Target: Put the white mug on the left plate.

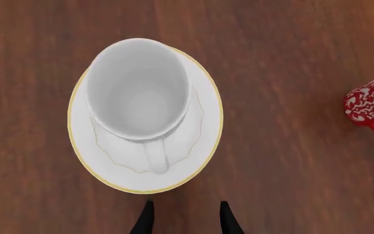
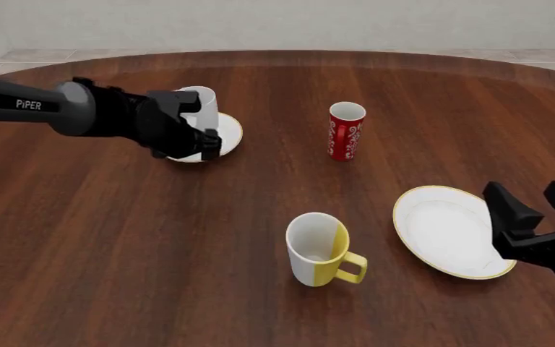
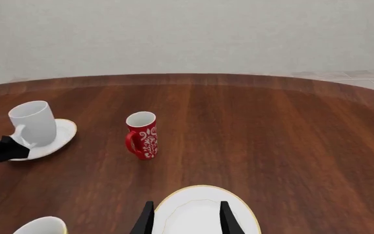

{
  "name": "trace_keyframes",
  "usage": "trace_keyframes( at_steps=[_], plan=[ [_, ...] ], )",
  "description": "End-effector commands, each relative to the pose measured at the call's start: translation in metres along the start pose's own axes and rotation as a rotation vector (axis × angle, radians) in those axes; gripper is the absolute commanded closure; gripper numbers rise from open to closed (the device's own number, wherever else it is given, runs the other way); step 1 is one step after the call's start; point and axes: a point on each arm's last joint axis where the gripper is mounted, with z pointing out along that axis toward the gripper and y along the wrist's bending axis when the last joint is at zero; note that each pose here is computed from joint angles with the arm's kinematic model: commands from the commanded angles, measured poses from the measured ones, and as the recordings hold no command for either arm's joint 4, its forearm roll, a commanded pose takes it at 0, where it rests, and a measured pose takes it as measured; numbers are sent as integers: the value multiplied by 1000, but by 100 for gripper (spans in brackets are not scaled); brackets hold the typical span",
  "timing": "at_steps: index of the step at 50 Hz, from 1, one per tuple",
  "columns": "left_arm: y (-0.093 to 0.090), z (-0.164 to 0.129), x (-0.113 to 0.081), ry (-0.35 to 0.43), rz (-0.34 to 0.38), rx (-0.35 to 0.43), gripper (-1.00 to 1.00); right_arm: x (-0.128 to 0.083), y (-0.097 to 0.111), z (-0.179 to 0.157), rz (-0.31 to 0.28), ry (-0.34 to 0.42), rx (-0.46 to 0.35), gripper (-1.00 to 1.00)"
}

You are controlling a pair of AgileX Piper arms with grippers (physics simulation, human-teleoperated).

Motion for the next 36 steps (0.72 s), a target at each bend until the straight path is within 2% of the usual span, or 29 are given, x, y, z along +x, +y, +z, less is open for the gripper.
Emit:
trace_keyframes(
  at_steps=[1, 7, 15, 16, 18, 19, 27, 28, 30, 36],
  plan=[
    [5, -29, -2, -58, 42, -1, -100, 2, 0, 5, -1, 2, 1, -100],
    [-4, -54, -4, -95, 61, 17, -100, 1, 0, 3, 0, 2, 1, -100],
    [-13, -103, -9, -196, 102, 45, -100, 0, 0, 1, -1, 0, 1, -100],
    [-15, -114, -10, -223, 108, 50, 100, 0, 0, 0, 0, -1, 0, -100],
    [-15, -128, -11, -263, 139, 51, 100, 0, 0, 0, -1, -1, 0, -100],
    [-5, -138, -11, -291, 178, 25, 100, 0, 0, 0, 0, -1, 0, -100],
    [-2, -174, -13, -366, 169, 22, 100, 0, 0, -1, -1, -3, -4, -100],
    [-6, -180, -12, -373, 172, 32, -100, -1, 0, -1, -1, -3, -2, -100],
    [-7, -182, -12, -375, 168, 38, -100, -1, 0, -1, -1, -4, -3, -100],
    [3, -208, -12, -449, 180, 8, -100, -1, 0, -1, -2, -6, -3, -100]
  ],
)
